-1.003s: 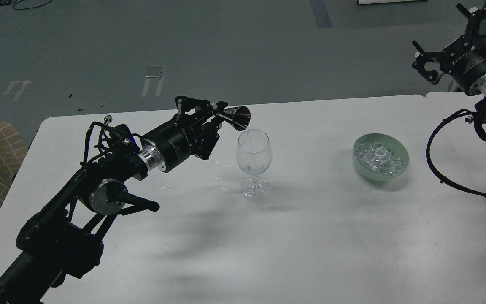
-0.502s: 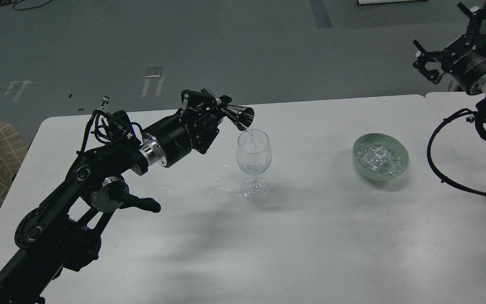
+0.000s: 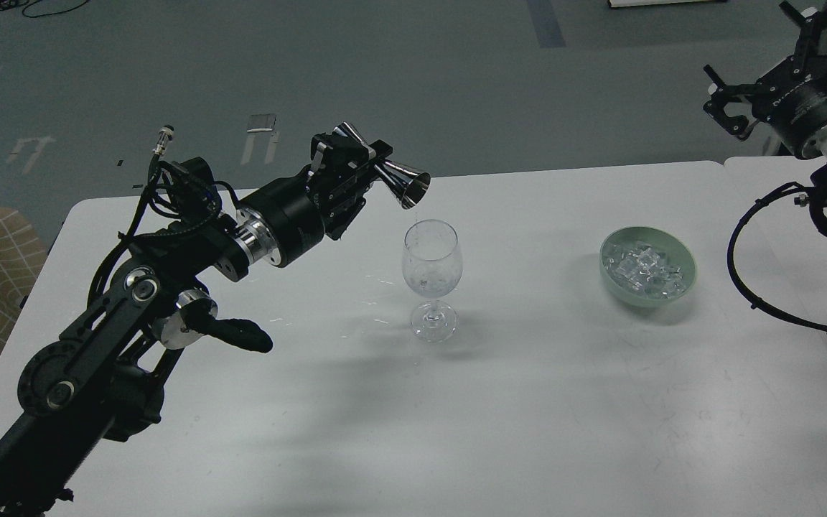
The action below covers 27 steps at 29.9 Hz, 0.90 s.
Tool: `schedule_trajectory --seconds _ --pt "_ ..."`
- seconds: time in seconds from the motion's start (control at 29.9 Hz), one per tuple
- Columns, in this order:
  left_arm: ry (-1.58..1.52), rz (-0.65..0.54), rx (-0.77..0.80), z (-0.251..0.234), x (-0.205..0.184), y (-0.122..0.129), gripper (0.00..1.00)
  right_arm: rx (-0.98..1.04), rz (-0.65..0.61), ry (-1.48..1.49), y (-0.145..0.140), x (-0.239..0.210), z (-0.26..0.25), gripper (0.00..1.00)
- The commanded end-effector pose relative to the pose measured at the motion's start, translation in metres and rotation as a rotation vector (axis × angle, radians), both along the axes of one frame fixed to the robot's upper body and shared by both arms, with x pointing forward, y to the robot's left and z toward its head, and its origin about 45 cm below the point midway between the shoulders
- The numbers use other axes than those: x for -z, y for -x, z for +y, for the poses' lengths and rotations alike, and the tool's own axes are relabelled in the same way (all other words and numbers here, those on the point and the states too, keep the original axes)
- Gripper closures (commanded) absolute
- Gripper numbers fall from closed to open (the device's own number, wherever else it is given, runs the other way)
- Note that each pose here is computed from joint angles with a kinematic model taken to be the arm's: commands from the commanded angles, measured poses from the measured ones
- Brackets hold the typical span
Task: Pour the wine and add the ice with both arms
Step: 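Tilt the jigger with the left gripper to pour into the glass, then turn the jigger upright and bring it back with the left gripper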
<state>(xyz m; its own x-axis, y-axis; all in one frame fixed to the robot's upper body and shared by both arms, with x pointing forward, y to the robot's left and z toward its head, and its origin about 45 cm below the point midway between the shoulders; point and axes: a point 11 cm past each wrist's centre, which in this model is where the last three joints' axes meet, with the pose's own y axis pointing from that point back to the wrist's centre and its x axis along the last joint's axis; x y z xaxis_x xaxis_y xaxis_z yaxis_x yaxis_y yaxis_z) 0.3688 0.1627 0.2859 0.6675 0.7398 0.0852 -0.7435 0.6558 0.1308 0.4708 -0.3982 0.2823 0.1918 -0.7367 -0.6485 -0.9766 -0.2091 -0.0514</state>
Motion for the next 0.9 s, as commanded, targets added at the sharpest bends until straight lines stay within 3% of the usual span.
schedule_trajectory --seconds 0.0,0.57,0.87 --pt "-0.015 -0.024 0.005 0.001 -0.006 0.001 1.00 0.000 0.000 0.000 0.000 0.000 0.000 0.00" --pt "-0.126 -0.154 0.065 -0.004 -0.026 0.013 1.00 0.001 -0.009 0.001 -0.001 -0.004 -0.001 0.00" --pt "-0.025 -0.079 0.053 -0.008 -0.027 0.013 1.00 0.008 -0.014 0.017 0.001 -0.008 -0.008 0.00"
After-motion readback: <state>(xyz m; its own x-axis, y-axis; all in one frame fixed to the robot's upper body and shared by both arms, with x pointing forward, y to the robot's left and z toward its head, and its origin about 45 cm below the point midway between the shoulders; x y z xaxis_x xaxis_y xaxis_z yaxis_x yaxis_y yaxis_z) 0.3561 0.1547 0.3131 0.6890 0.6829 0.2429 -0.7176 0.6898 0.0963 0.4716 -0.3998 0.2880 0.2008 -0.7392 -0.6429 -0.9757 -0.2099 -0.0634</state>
